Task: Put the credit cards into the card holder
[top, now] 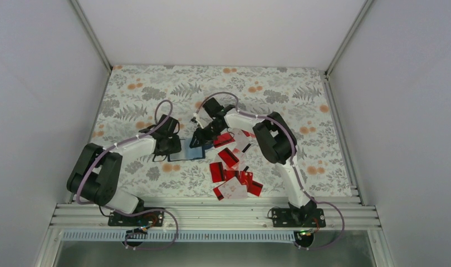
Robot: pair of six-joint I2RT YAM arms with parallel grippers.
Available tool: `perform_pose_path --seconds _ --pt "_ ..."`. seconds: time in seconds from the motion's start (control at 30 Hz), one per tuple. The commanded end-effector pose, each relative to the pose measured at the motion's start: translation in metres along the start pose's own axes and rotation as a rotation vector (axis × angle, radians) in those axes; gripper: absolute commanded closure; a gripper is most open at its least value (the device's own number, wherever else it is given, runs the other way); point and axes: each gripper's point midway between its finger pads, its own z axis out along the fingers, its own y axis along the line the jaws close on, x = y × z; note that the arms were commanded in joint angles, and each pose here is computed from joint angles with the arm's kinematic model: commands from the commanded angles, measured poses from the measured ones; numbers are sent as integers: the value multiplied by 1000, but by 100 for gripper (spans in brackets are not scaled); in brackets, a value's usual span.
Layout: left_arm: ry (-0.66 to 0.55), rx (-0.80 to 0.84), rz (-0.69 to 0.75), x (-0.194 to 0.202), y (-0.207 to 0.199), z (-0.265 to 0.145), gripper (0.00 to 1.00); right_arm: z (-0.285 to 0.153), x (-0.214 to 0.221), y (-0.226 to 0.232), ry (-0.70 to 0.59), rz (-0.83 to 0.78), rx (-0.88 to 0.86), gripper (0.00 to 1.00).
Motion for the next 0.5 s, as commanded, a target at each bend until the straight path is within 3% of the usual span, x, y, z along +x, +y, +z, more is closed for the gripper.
perform_pose_path --seconds 0.0,0.3,0.47 --pt "65 -67 -48 21 21 9 65 8 7 -71 36 119 188 72" --pt "186 72 -130 71 14 19 66 14 -32 -74 -8 116 180 71" --pt "195 103 -148 76 9 14 66 -1 -53 -57 -57 72 178 71"
